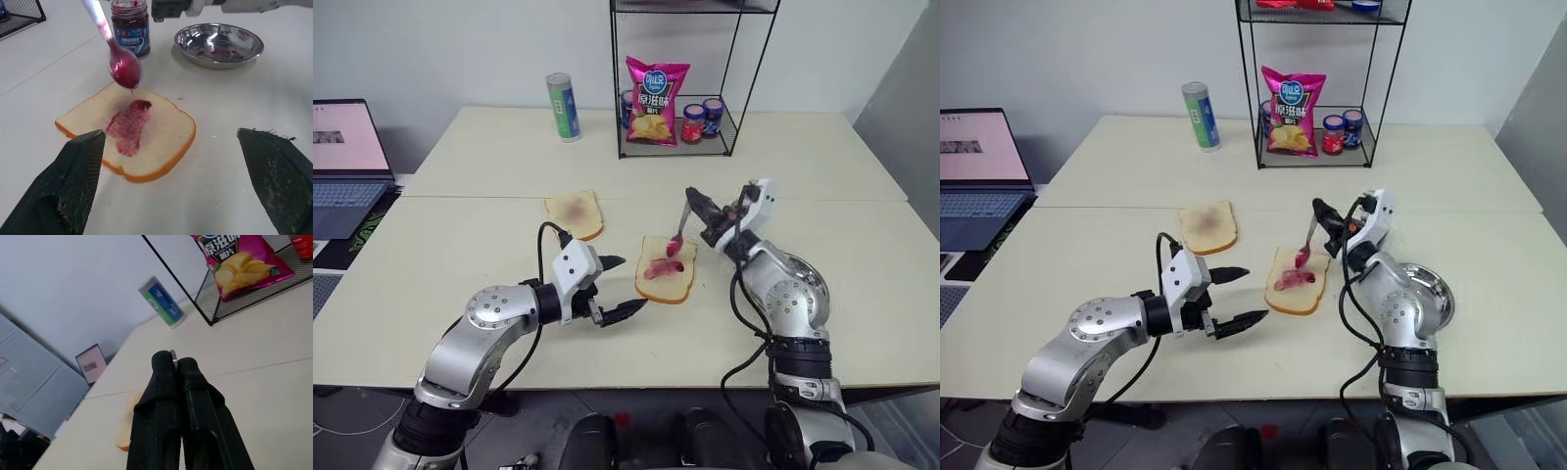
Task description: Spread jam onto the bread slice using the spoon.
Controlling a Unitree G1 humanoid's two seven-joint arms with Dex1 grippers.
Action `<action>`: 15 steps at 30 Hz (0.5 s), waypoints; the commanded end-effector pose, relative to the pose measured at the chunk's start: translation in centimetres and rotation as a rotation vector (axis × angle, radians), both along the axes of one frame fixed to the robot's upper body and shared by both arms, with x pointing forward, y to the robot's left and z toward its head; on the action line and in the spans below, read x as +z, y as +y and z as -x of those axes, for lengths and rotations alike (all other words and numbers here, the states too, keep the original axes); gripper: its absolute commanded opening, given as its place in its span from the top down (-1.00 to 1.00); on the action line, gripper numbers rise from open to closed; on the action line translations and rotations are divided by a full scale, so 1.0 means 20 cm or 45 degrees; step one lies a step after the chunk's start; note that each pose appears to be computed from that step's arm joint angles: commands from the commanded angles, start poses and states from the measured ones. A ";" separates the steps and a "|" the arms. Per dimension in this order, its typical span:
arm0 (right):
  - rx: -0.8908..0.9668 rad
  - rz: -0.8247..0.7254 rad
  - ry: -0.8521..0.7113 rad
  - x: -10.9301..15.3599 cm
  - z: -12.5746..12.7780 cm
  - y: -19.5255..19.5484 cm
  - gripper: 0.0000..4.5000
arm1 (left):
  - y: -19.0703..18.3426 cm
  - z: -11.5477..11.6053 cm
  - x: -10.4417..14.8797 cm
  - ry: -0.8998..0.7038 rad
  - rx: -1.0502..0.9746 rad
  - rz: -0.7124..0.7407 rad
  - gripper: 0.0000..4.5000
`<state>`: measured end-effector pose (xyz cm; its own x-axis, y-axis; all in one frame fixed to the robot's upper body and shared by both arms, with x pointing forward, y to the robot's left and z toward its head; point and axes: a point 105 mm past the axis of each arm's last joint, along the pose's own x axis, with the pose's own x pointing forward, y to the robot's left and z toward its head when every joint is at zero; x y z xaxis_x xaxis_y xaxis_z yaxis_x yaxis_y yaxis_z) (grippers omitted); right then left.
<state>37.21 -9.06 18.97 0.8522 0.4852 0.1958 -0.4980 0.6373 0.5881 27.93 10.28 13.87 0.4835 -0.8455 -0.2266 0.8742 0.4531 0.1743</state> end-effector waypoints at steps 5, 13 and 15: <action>-0.326 0.068 -0.147 0.23 0.12 -0.36 0.98 | -0.14 0.04 0.23 0.019 -0.322 0.058 -1.00; -0.766 0.209 -0.050 0.13 0.27 -0.80 0.98 | -0.29 -0.02 0.20 -0.080 -0.543 -0.116 -1.00; -0.851 0.206 0.000 0.06 0.29 -0.88 0.98 | -0.34 -0.04 0.19 -0.115 -0.584 -0.128 -1.00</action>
<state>32.14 -24.98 19.48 0.9921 -0.0434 0.1179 -0.0165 0.8851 0.4651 28.62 4.47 17.17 0.1109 -0.9491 -0.2946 0.9746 0.0459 0.2190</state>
